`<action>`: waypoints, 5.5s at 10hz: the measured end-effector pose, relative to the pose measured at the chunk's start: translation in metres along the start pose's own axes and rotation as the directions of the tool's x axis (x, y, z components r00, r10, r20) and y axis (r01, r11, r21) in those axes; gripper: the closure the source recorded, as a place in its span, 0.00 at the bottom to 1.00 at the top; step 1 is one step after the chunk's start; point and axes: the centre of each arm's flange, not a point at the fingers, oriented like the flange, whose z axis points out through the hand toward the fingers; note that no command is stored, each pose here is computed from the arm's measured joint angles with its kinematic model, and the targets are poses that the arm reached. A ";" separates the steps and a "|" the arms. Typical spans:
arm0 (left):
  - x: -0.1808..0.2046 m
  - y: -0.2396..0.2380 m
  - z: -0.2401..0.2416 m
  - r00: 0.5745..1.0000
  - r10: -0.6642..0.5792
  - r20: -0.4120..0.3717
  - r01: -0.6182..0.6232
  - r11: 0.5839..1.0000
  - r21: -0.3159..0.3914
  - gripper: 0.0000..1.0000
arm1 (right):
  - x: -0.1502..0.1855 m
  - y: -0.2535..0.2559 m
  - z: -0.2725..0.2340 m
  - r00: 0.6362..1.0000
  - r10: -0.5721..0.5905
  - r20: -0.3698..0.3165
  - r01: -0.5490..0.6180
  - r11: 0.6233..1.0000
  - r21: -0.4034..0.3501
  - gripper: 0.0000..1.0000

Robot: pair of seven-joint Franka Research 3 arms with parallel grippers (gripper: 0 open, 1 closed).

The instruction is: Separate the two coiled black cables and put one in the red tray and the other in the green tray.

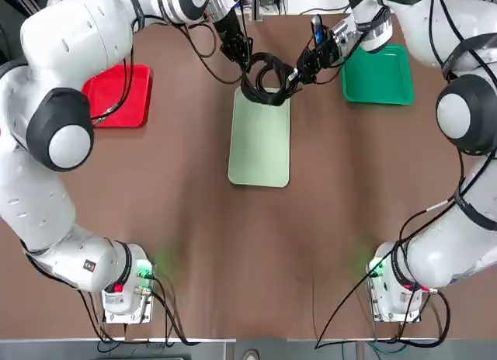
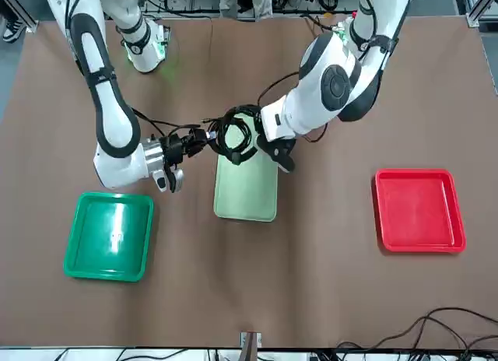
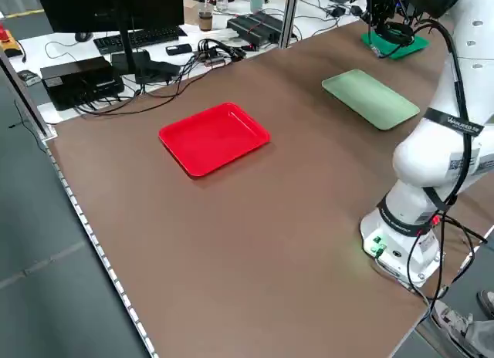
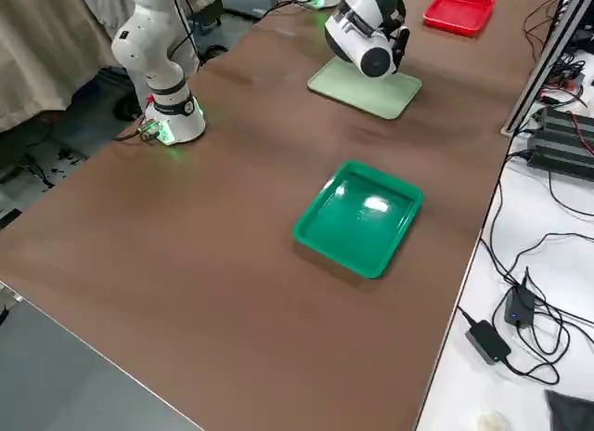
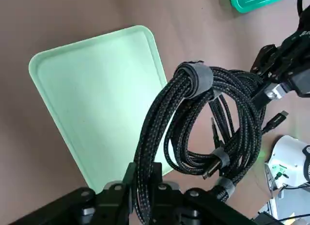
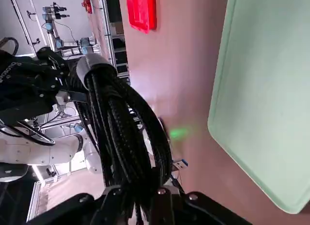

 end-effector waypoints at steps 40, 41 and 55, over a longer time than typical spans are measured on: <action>-0.098 -0.422 -0.298 0.936 -0.252 -0.245 0.337 0.841 0.422 0.00 | -0.068 -0.203 -0.328 0.796 -0.015 -0.605 -0.538 0.440 -0.719 0.00; -0.098 -0.378 -0.305 0.926 -0.285 -0.246 0.366 0.836 0.408 0.00 | -0.074 -0.212 -0.316 0.799 -0.025 -0.601 -0.533 0.433 -0.727 0.01; -0.131 -0.246 -0.319 0.906 -0.371 -0.205 0.423 0.824 0.377 0.01 | -0.122 -0.222 -0.321 0.832 -0.066 -0.552 -0.477 0.424 -0.770 0.01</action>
